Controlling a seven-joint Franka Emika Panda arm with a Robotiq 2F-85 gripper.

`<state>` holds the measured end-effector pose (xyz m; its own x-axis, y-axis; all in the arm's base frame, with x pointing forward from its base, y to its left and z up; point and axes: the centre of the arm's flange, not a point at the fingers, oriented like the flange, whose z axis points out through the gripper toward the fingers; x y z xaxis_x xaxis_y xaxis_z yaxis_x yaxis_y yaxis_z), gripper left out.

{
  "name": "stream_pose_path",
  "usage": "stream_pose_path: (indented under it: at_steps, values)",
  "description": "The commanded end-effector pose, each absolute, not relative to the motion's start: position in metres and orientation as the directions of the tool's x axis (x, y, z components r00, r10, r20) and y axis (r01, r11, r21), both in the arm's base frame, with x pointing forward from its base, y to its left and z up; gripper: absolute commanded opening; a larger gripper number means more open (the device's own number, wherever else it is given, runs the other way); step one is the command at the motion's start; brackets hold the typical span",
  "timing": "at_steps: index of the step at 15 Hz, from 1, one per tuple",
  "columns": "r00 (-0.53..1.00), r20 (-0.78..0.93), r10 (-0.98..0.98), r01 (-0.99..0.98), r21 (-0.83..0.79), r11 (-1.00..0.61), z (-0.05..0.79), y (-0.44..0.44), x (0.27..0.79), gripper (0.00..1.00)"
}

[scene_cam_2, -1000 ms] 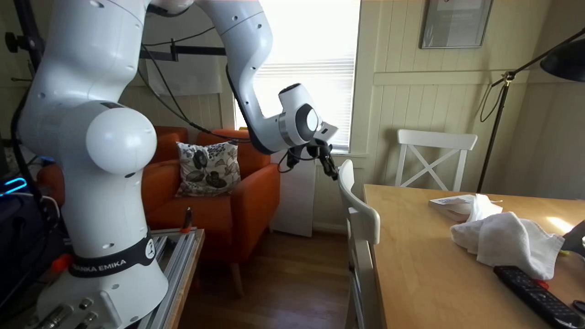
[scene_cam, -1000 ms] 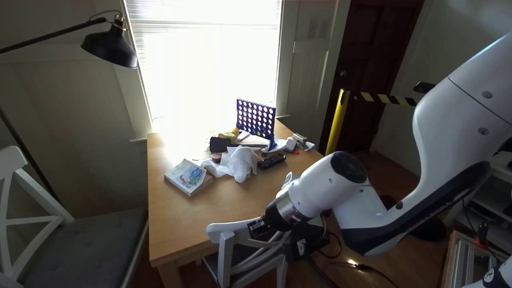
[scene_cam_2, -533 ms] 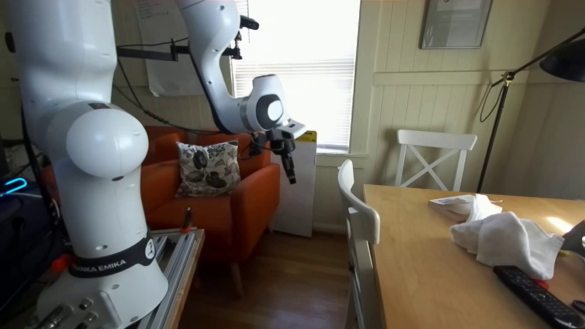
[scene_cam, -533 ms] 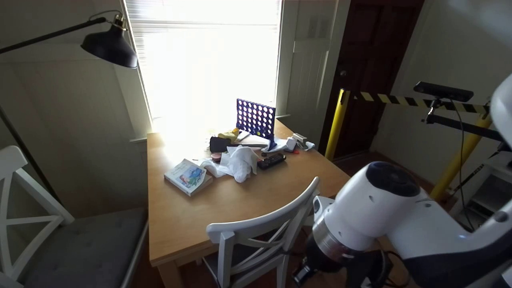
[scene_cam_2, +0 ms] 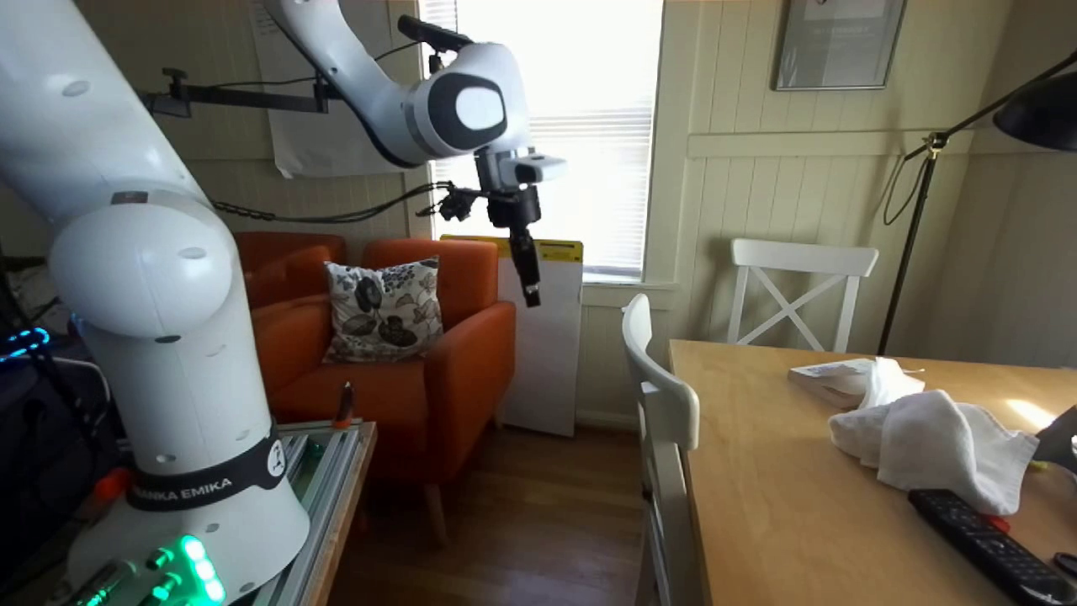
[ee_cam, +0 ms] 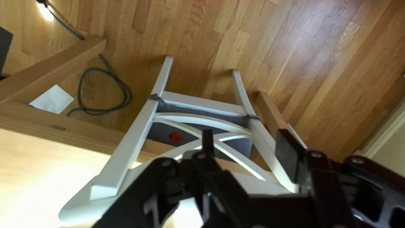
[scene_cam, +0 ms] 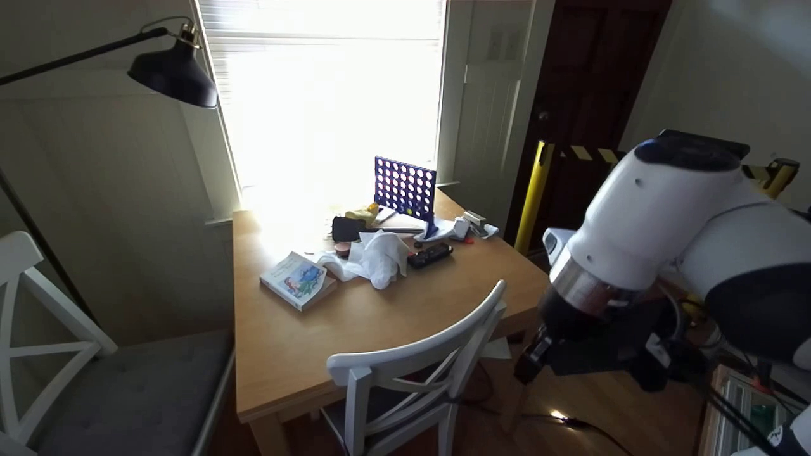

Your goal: Push the white chair underneath the table.

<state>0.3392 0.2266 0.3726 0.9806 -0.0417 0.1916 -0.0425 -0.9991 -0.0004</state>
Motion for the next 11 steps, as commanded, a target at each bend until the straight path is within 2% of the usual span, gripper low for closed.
stream_pose_path:
  at_steps: [1,3,4,7,8,11]
  values:
    - [0.986,0.165,-0.030,-0.027,-0.018,-0.999,0.452,0.178,0.324,0.85]
    - [0.983,0.179,-0.032,-0.028,-0.020,-0.999,0.489,0.156,0.315,0.98]
    - [0.978,0.201,-0.047,-0.043,-0.022,-0.999,0.505,0.145,0.311,1.00]
    - [0.959,0.262,-0.110,-0.102,-0.044,-0.994,0.547,0.109,0.305,1.00]
    - [0.964,0.250,-0.091,-0.089,-0.019,-0.996,0.521,0.133,0.315,1.00]
    - [0.952,0.285,-0.111,-0.108,-0.028,-0.994,0.543,0.114,0.306,1.00]
